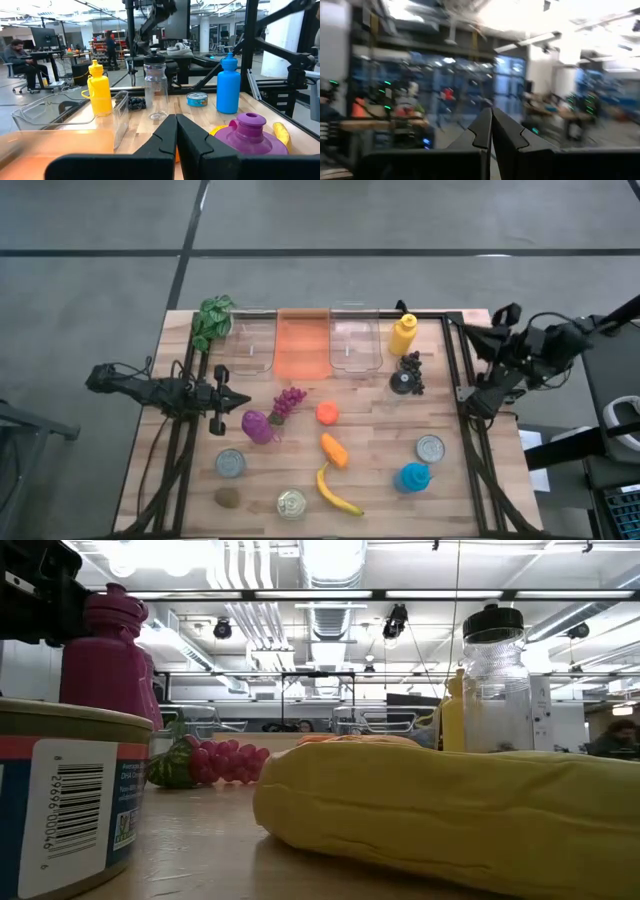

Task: Pick & Place Food Item
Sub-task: Put the transparent water bottle into the right transparent bin

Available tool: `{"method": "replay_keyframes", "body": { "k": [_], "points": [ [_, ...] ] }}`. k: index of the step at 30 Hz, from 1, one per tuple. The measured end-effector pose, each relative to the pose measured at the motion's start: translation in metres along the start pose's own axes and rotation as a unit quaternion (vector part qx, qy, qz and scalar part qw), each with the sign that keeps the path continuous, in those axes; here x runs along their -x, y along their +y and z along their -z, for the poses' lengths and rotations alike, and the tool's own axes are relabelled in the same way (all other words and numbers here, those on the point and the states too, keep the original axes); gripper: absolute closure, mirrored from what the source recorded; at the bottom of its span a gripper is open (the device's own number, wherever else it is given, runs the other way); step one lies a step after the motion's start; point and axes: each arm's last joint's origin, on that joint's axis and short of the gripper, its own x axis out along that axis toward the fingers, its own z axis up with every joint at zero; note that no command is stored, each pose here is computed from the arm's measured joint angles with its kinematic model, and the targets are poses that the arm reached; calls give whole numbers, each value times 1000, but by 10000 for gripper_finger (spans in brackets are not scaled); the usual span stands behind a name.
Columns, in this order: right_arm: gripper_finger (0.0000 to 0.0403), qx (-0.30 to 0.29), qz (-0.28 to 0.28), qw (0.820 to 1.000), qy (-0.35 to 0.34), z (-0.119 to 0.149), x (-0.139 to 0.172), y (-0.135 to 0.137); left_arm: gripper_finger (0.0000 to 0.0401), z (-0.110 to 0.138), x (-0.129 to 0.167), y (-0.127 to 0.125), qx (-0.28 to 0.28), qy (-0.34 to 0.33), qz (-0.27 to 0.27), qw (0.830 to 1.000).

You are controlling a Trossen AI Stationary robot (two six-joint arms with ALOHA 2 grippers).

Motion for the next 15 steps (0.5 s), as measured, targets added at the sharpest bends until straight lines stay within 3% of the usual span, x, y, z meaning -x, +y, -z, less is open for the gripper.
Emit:
{"method": "replay_keyframes", "body": {
  "k": [6, 11, 15],
  "points": [
    [394, -1, 124, 990, 72, -45, -19, 0, 391, 0, 0, 0, 0, 0, 0, 1000],
    [394, -41, 235, 962, 130, -81, -28, -8, 391, 0, 0, 0, 0, 0, 0, 1000],
    [394, -69, 247, 958, 128, -104, -32, -15, 391, 0, 0, 0, 0, 0, 0, 1000]
  ]
}}
